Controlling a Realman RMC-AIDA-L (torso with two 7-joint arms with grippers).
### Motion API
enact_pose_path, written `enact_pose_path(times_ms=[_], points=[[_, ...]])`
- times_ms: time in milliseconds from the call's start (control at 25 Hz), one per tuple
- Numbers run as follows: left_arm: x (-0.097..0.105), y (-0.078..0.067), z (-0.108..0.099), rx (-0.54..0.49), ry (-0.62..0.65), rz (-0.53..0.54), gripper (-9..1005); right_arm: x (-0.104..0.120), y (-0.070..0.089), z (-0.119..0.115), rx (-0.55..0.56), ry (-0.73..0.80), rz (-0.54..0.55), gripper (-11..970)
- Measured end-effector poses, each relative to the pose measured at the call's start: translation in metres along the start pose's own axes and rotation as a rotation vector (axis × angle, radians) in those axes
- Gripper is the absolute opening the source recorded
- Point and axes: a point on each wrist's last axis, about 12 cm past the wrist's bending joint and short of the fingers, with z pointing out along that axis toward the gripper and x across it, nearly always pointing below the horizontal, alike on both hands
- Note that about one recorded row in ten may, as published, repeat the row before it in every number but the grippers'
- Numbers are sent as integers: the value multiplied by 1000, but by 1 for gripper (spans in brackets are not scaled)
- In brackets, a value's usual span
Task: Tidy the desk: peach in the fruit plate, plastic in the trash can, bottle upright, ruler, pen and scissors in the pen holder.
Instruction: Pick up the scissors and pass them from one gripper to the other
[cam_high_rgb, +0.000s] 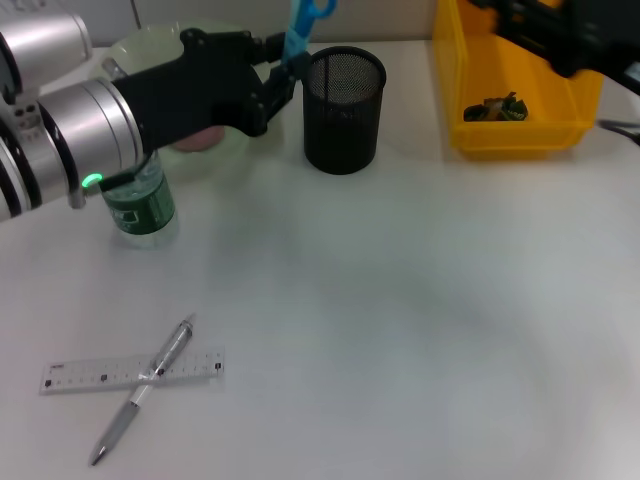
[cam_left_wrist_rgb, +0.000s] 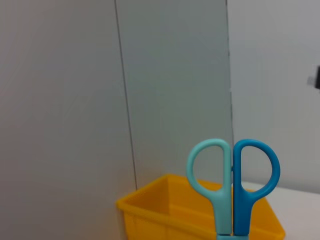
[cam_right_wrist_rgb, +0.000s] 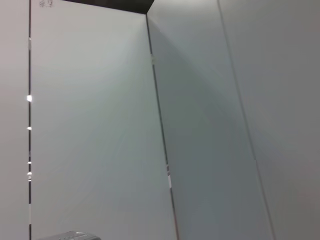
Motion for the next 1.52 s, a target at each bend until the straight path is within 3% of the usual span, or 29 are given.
enact_pose_path(times_ms=[200,400,680,1520], points=[[5,-3,2,-38,10,-5,265,9,-5,35,-16,60,62,738],[6,-8,9,-94,18,34,270,19,-9,60,39,67,116,738],[-2,-6,9,-125,2,47,276,29,-8,90,60,97,106,738],[-14,-12,16,-119,-29,68,296,32,-8,110,60,120,96,699]])
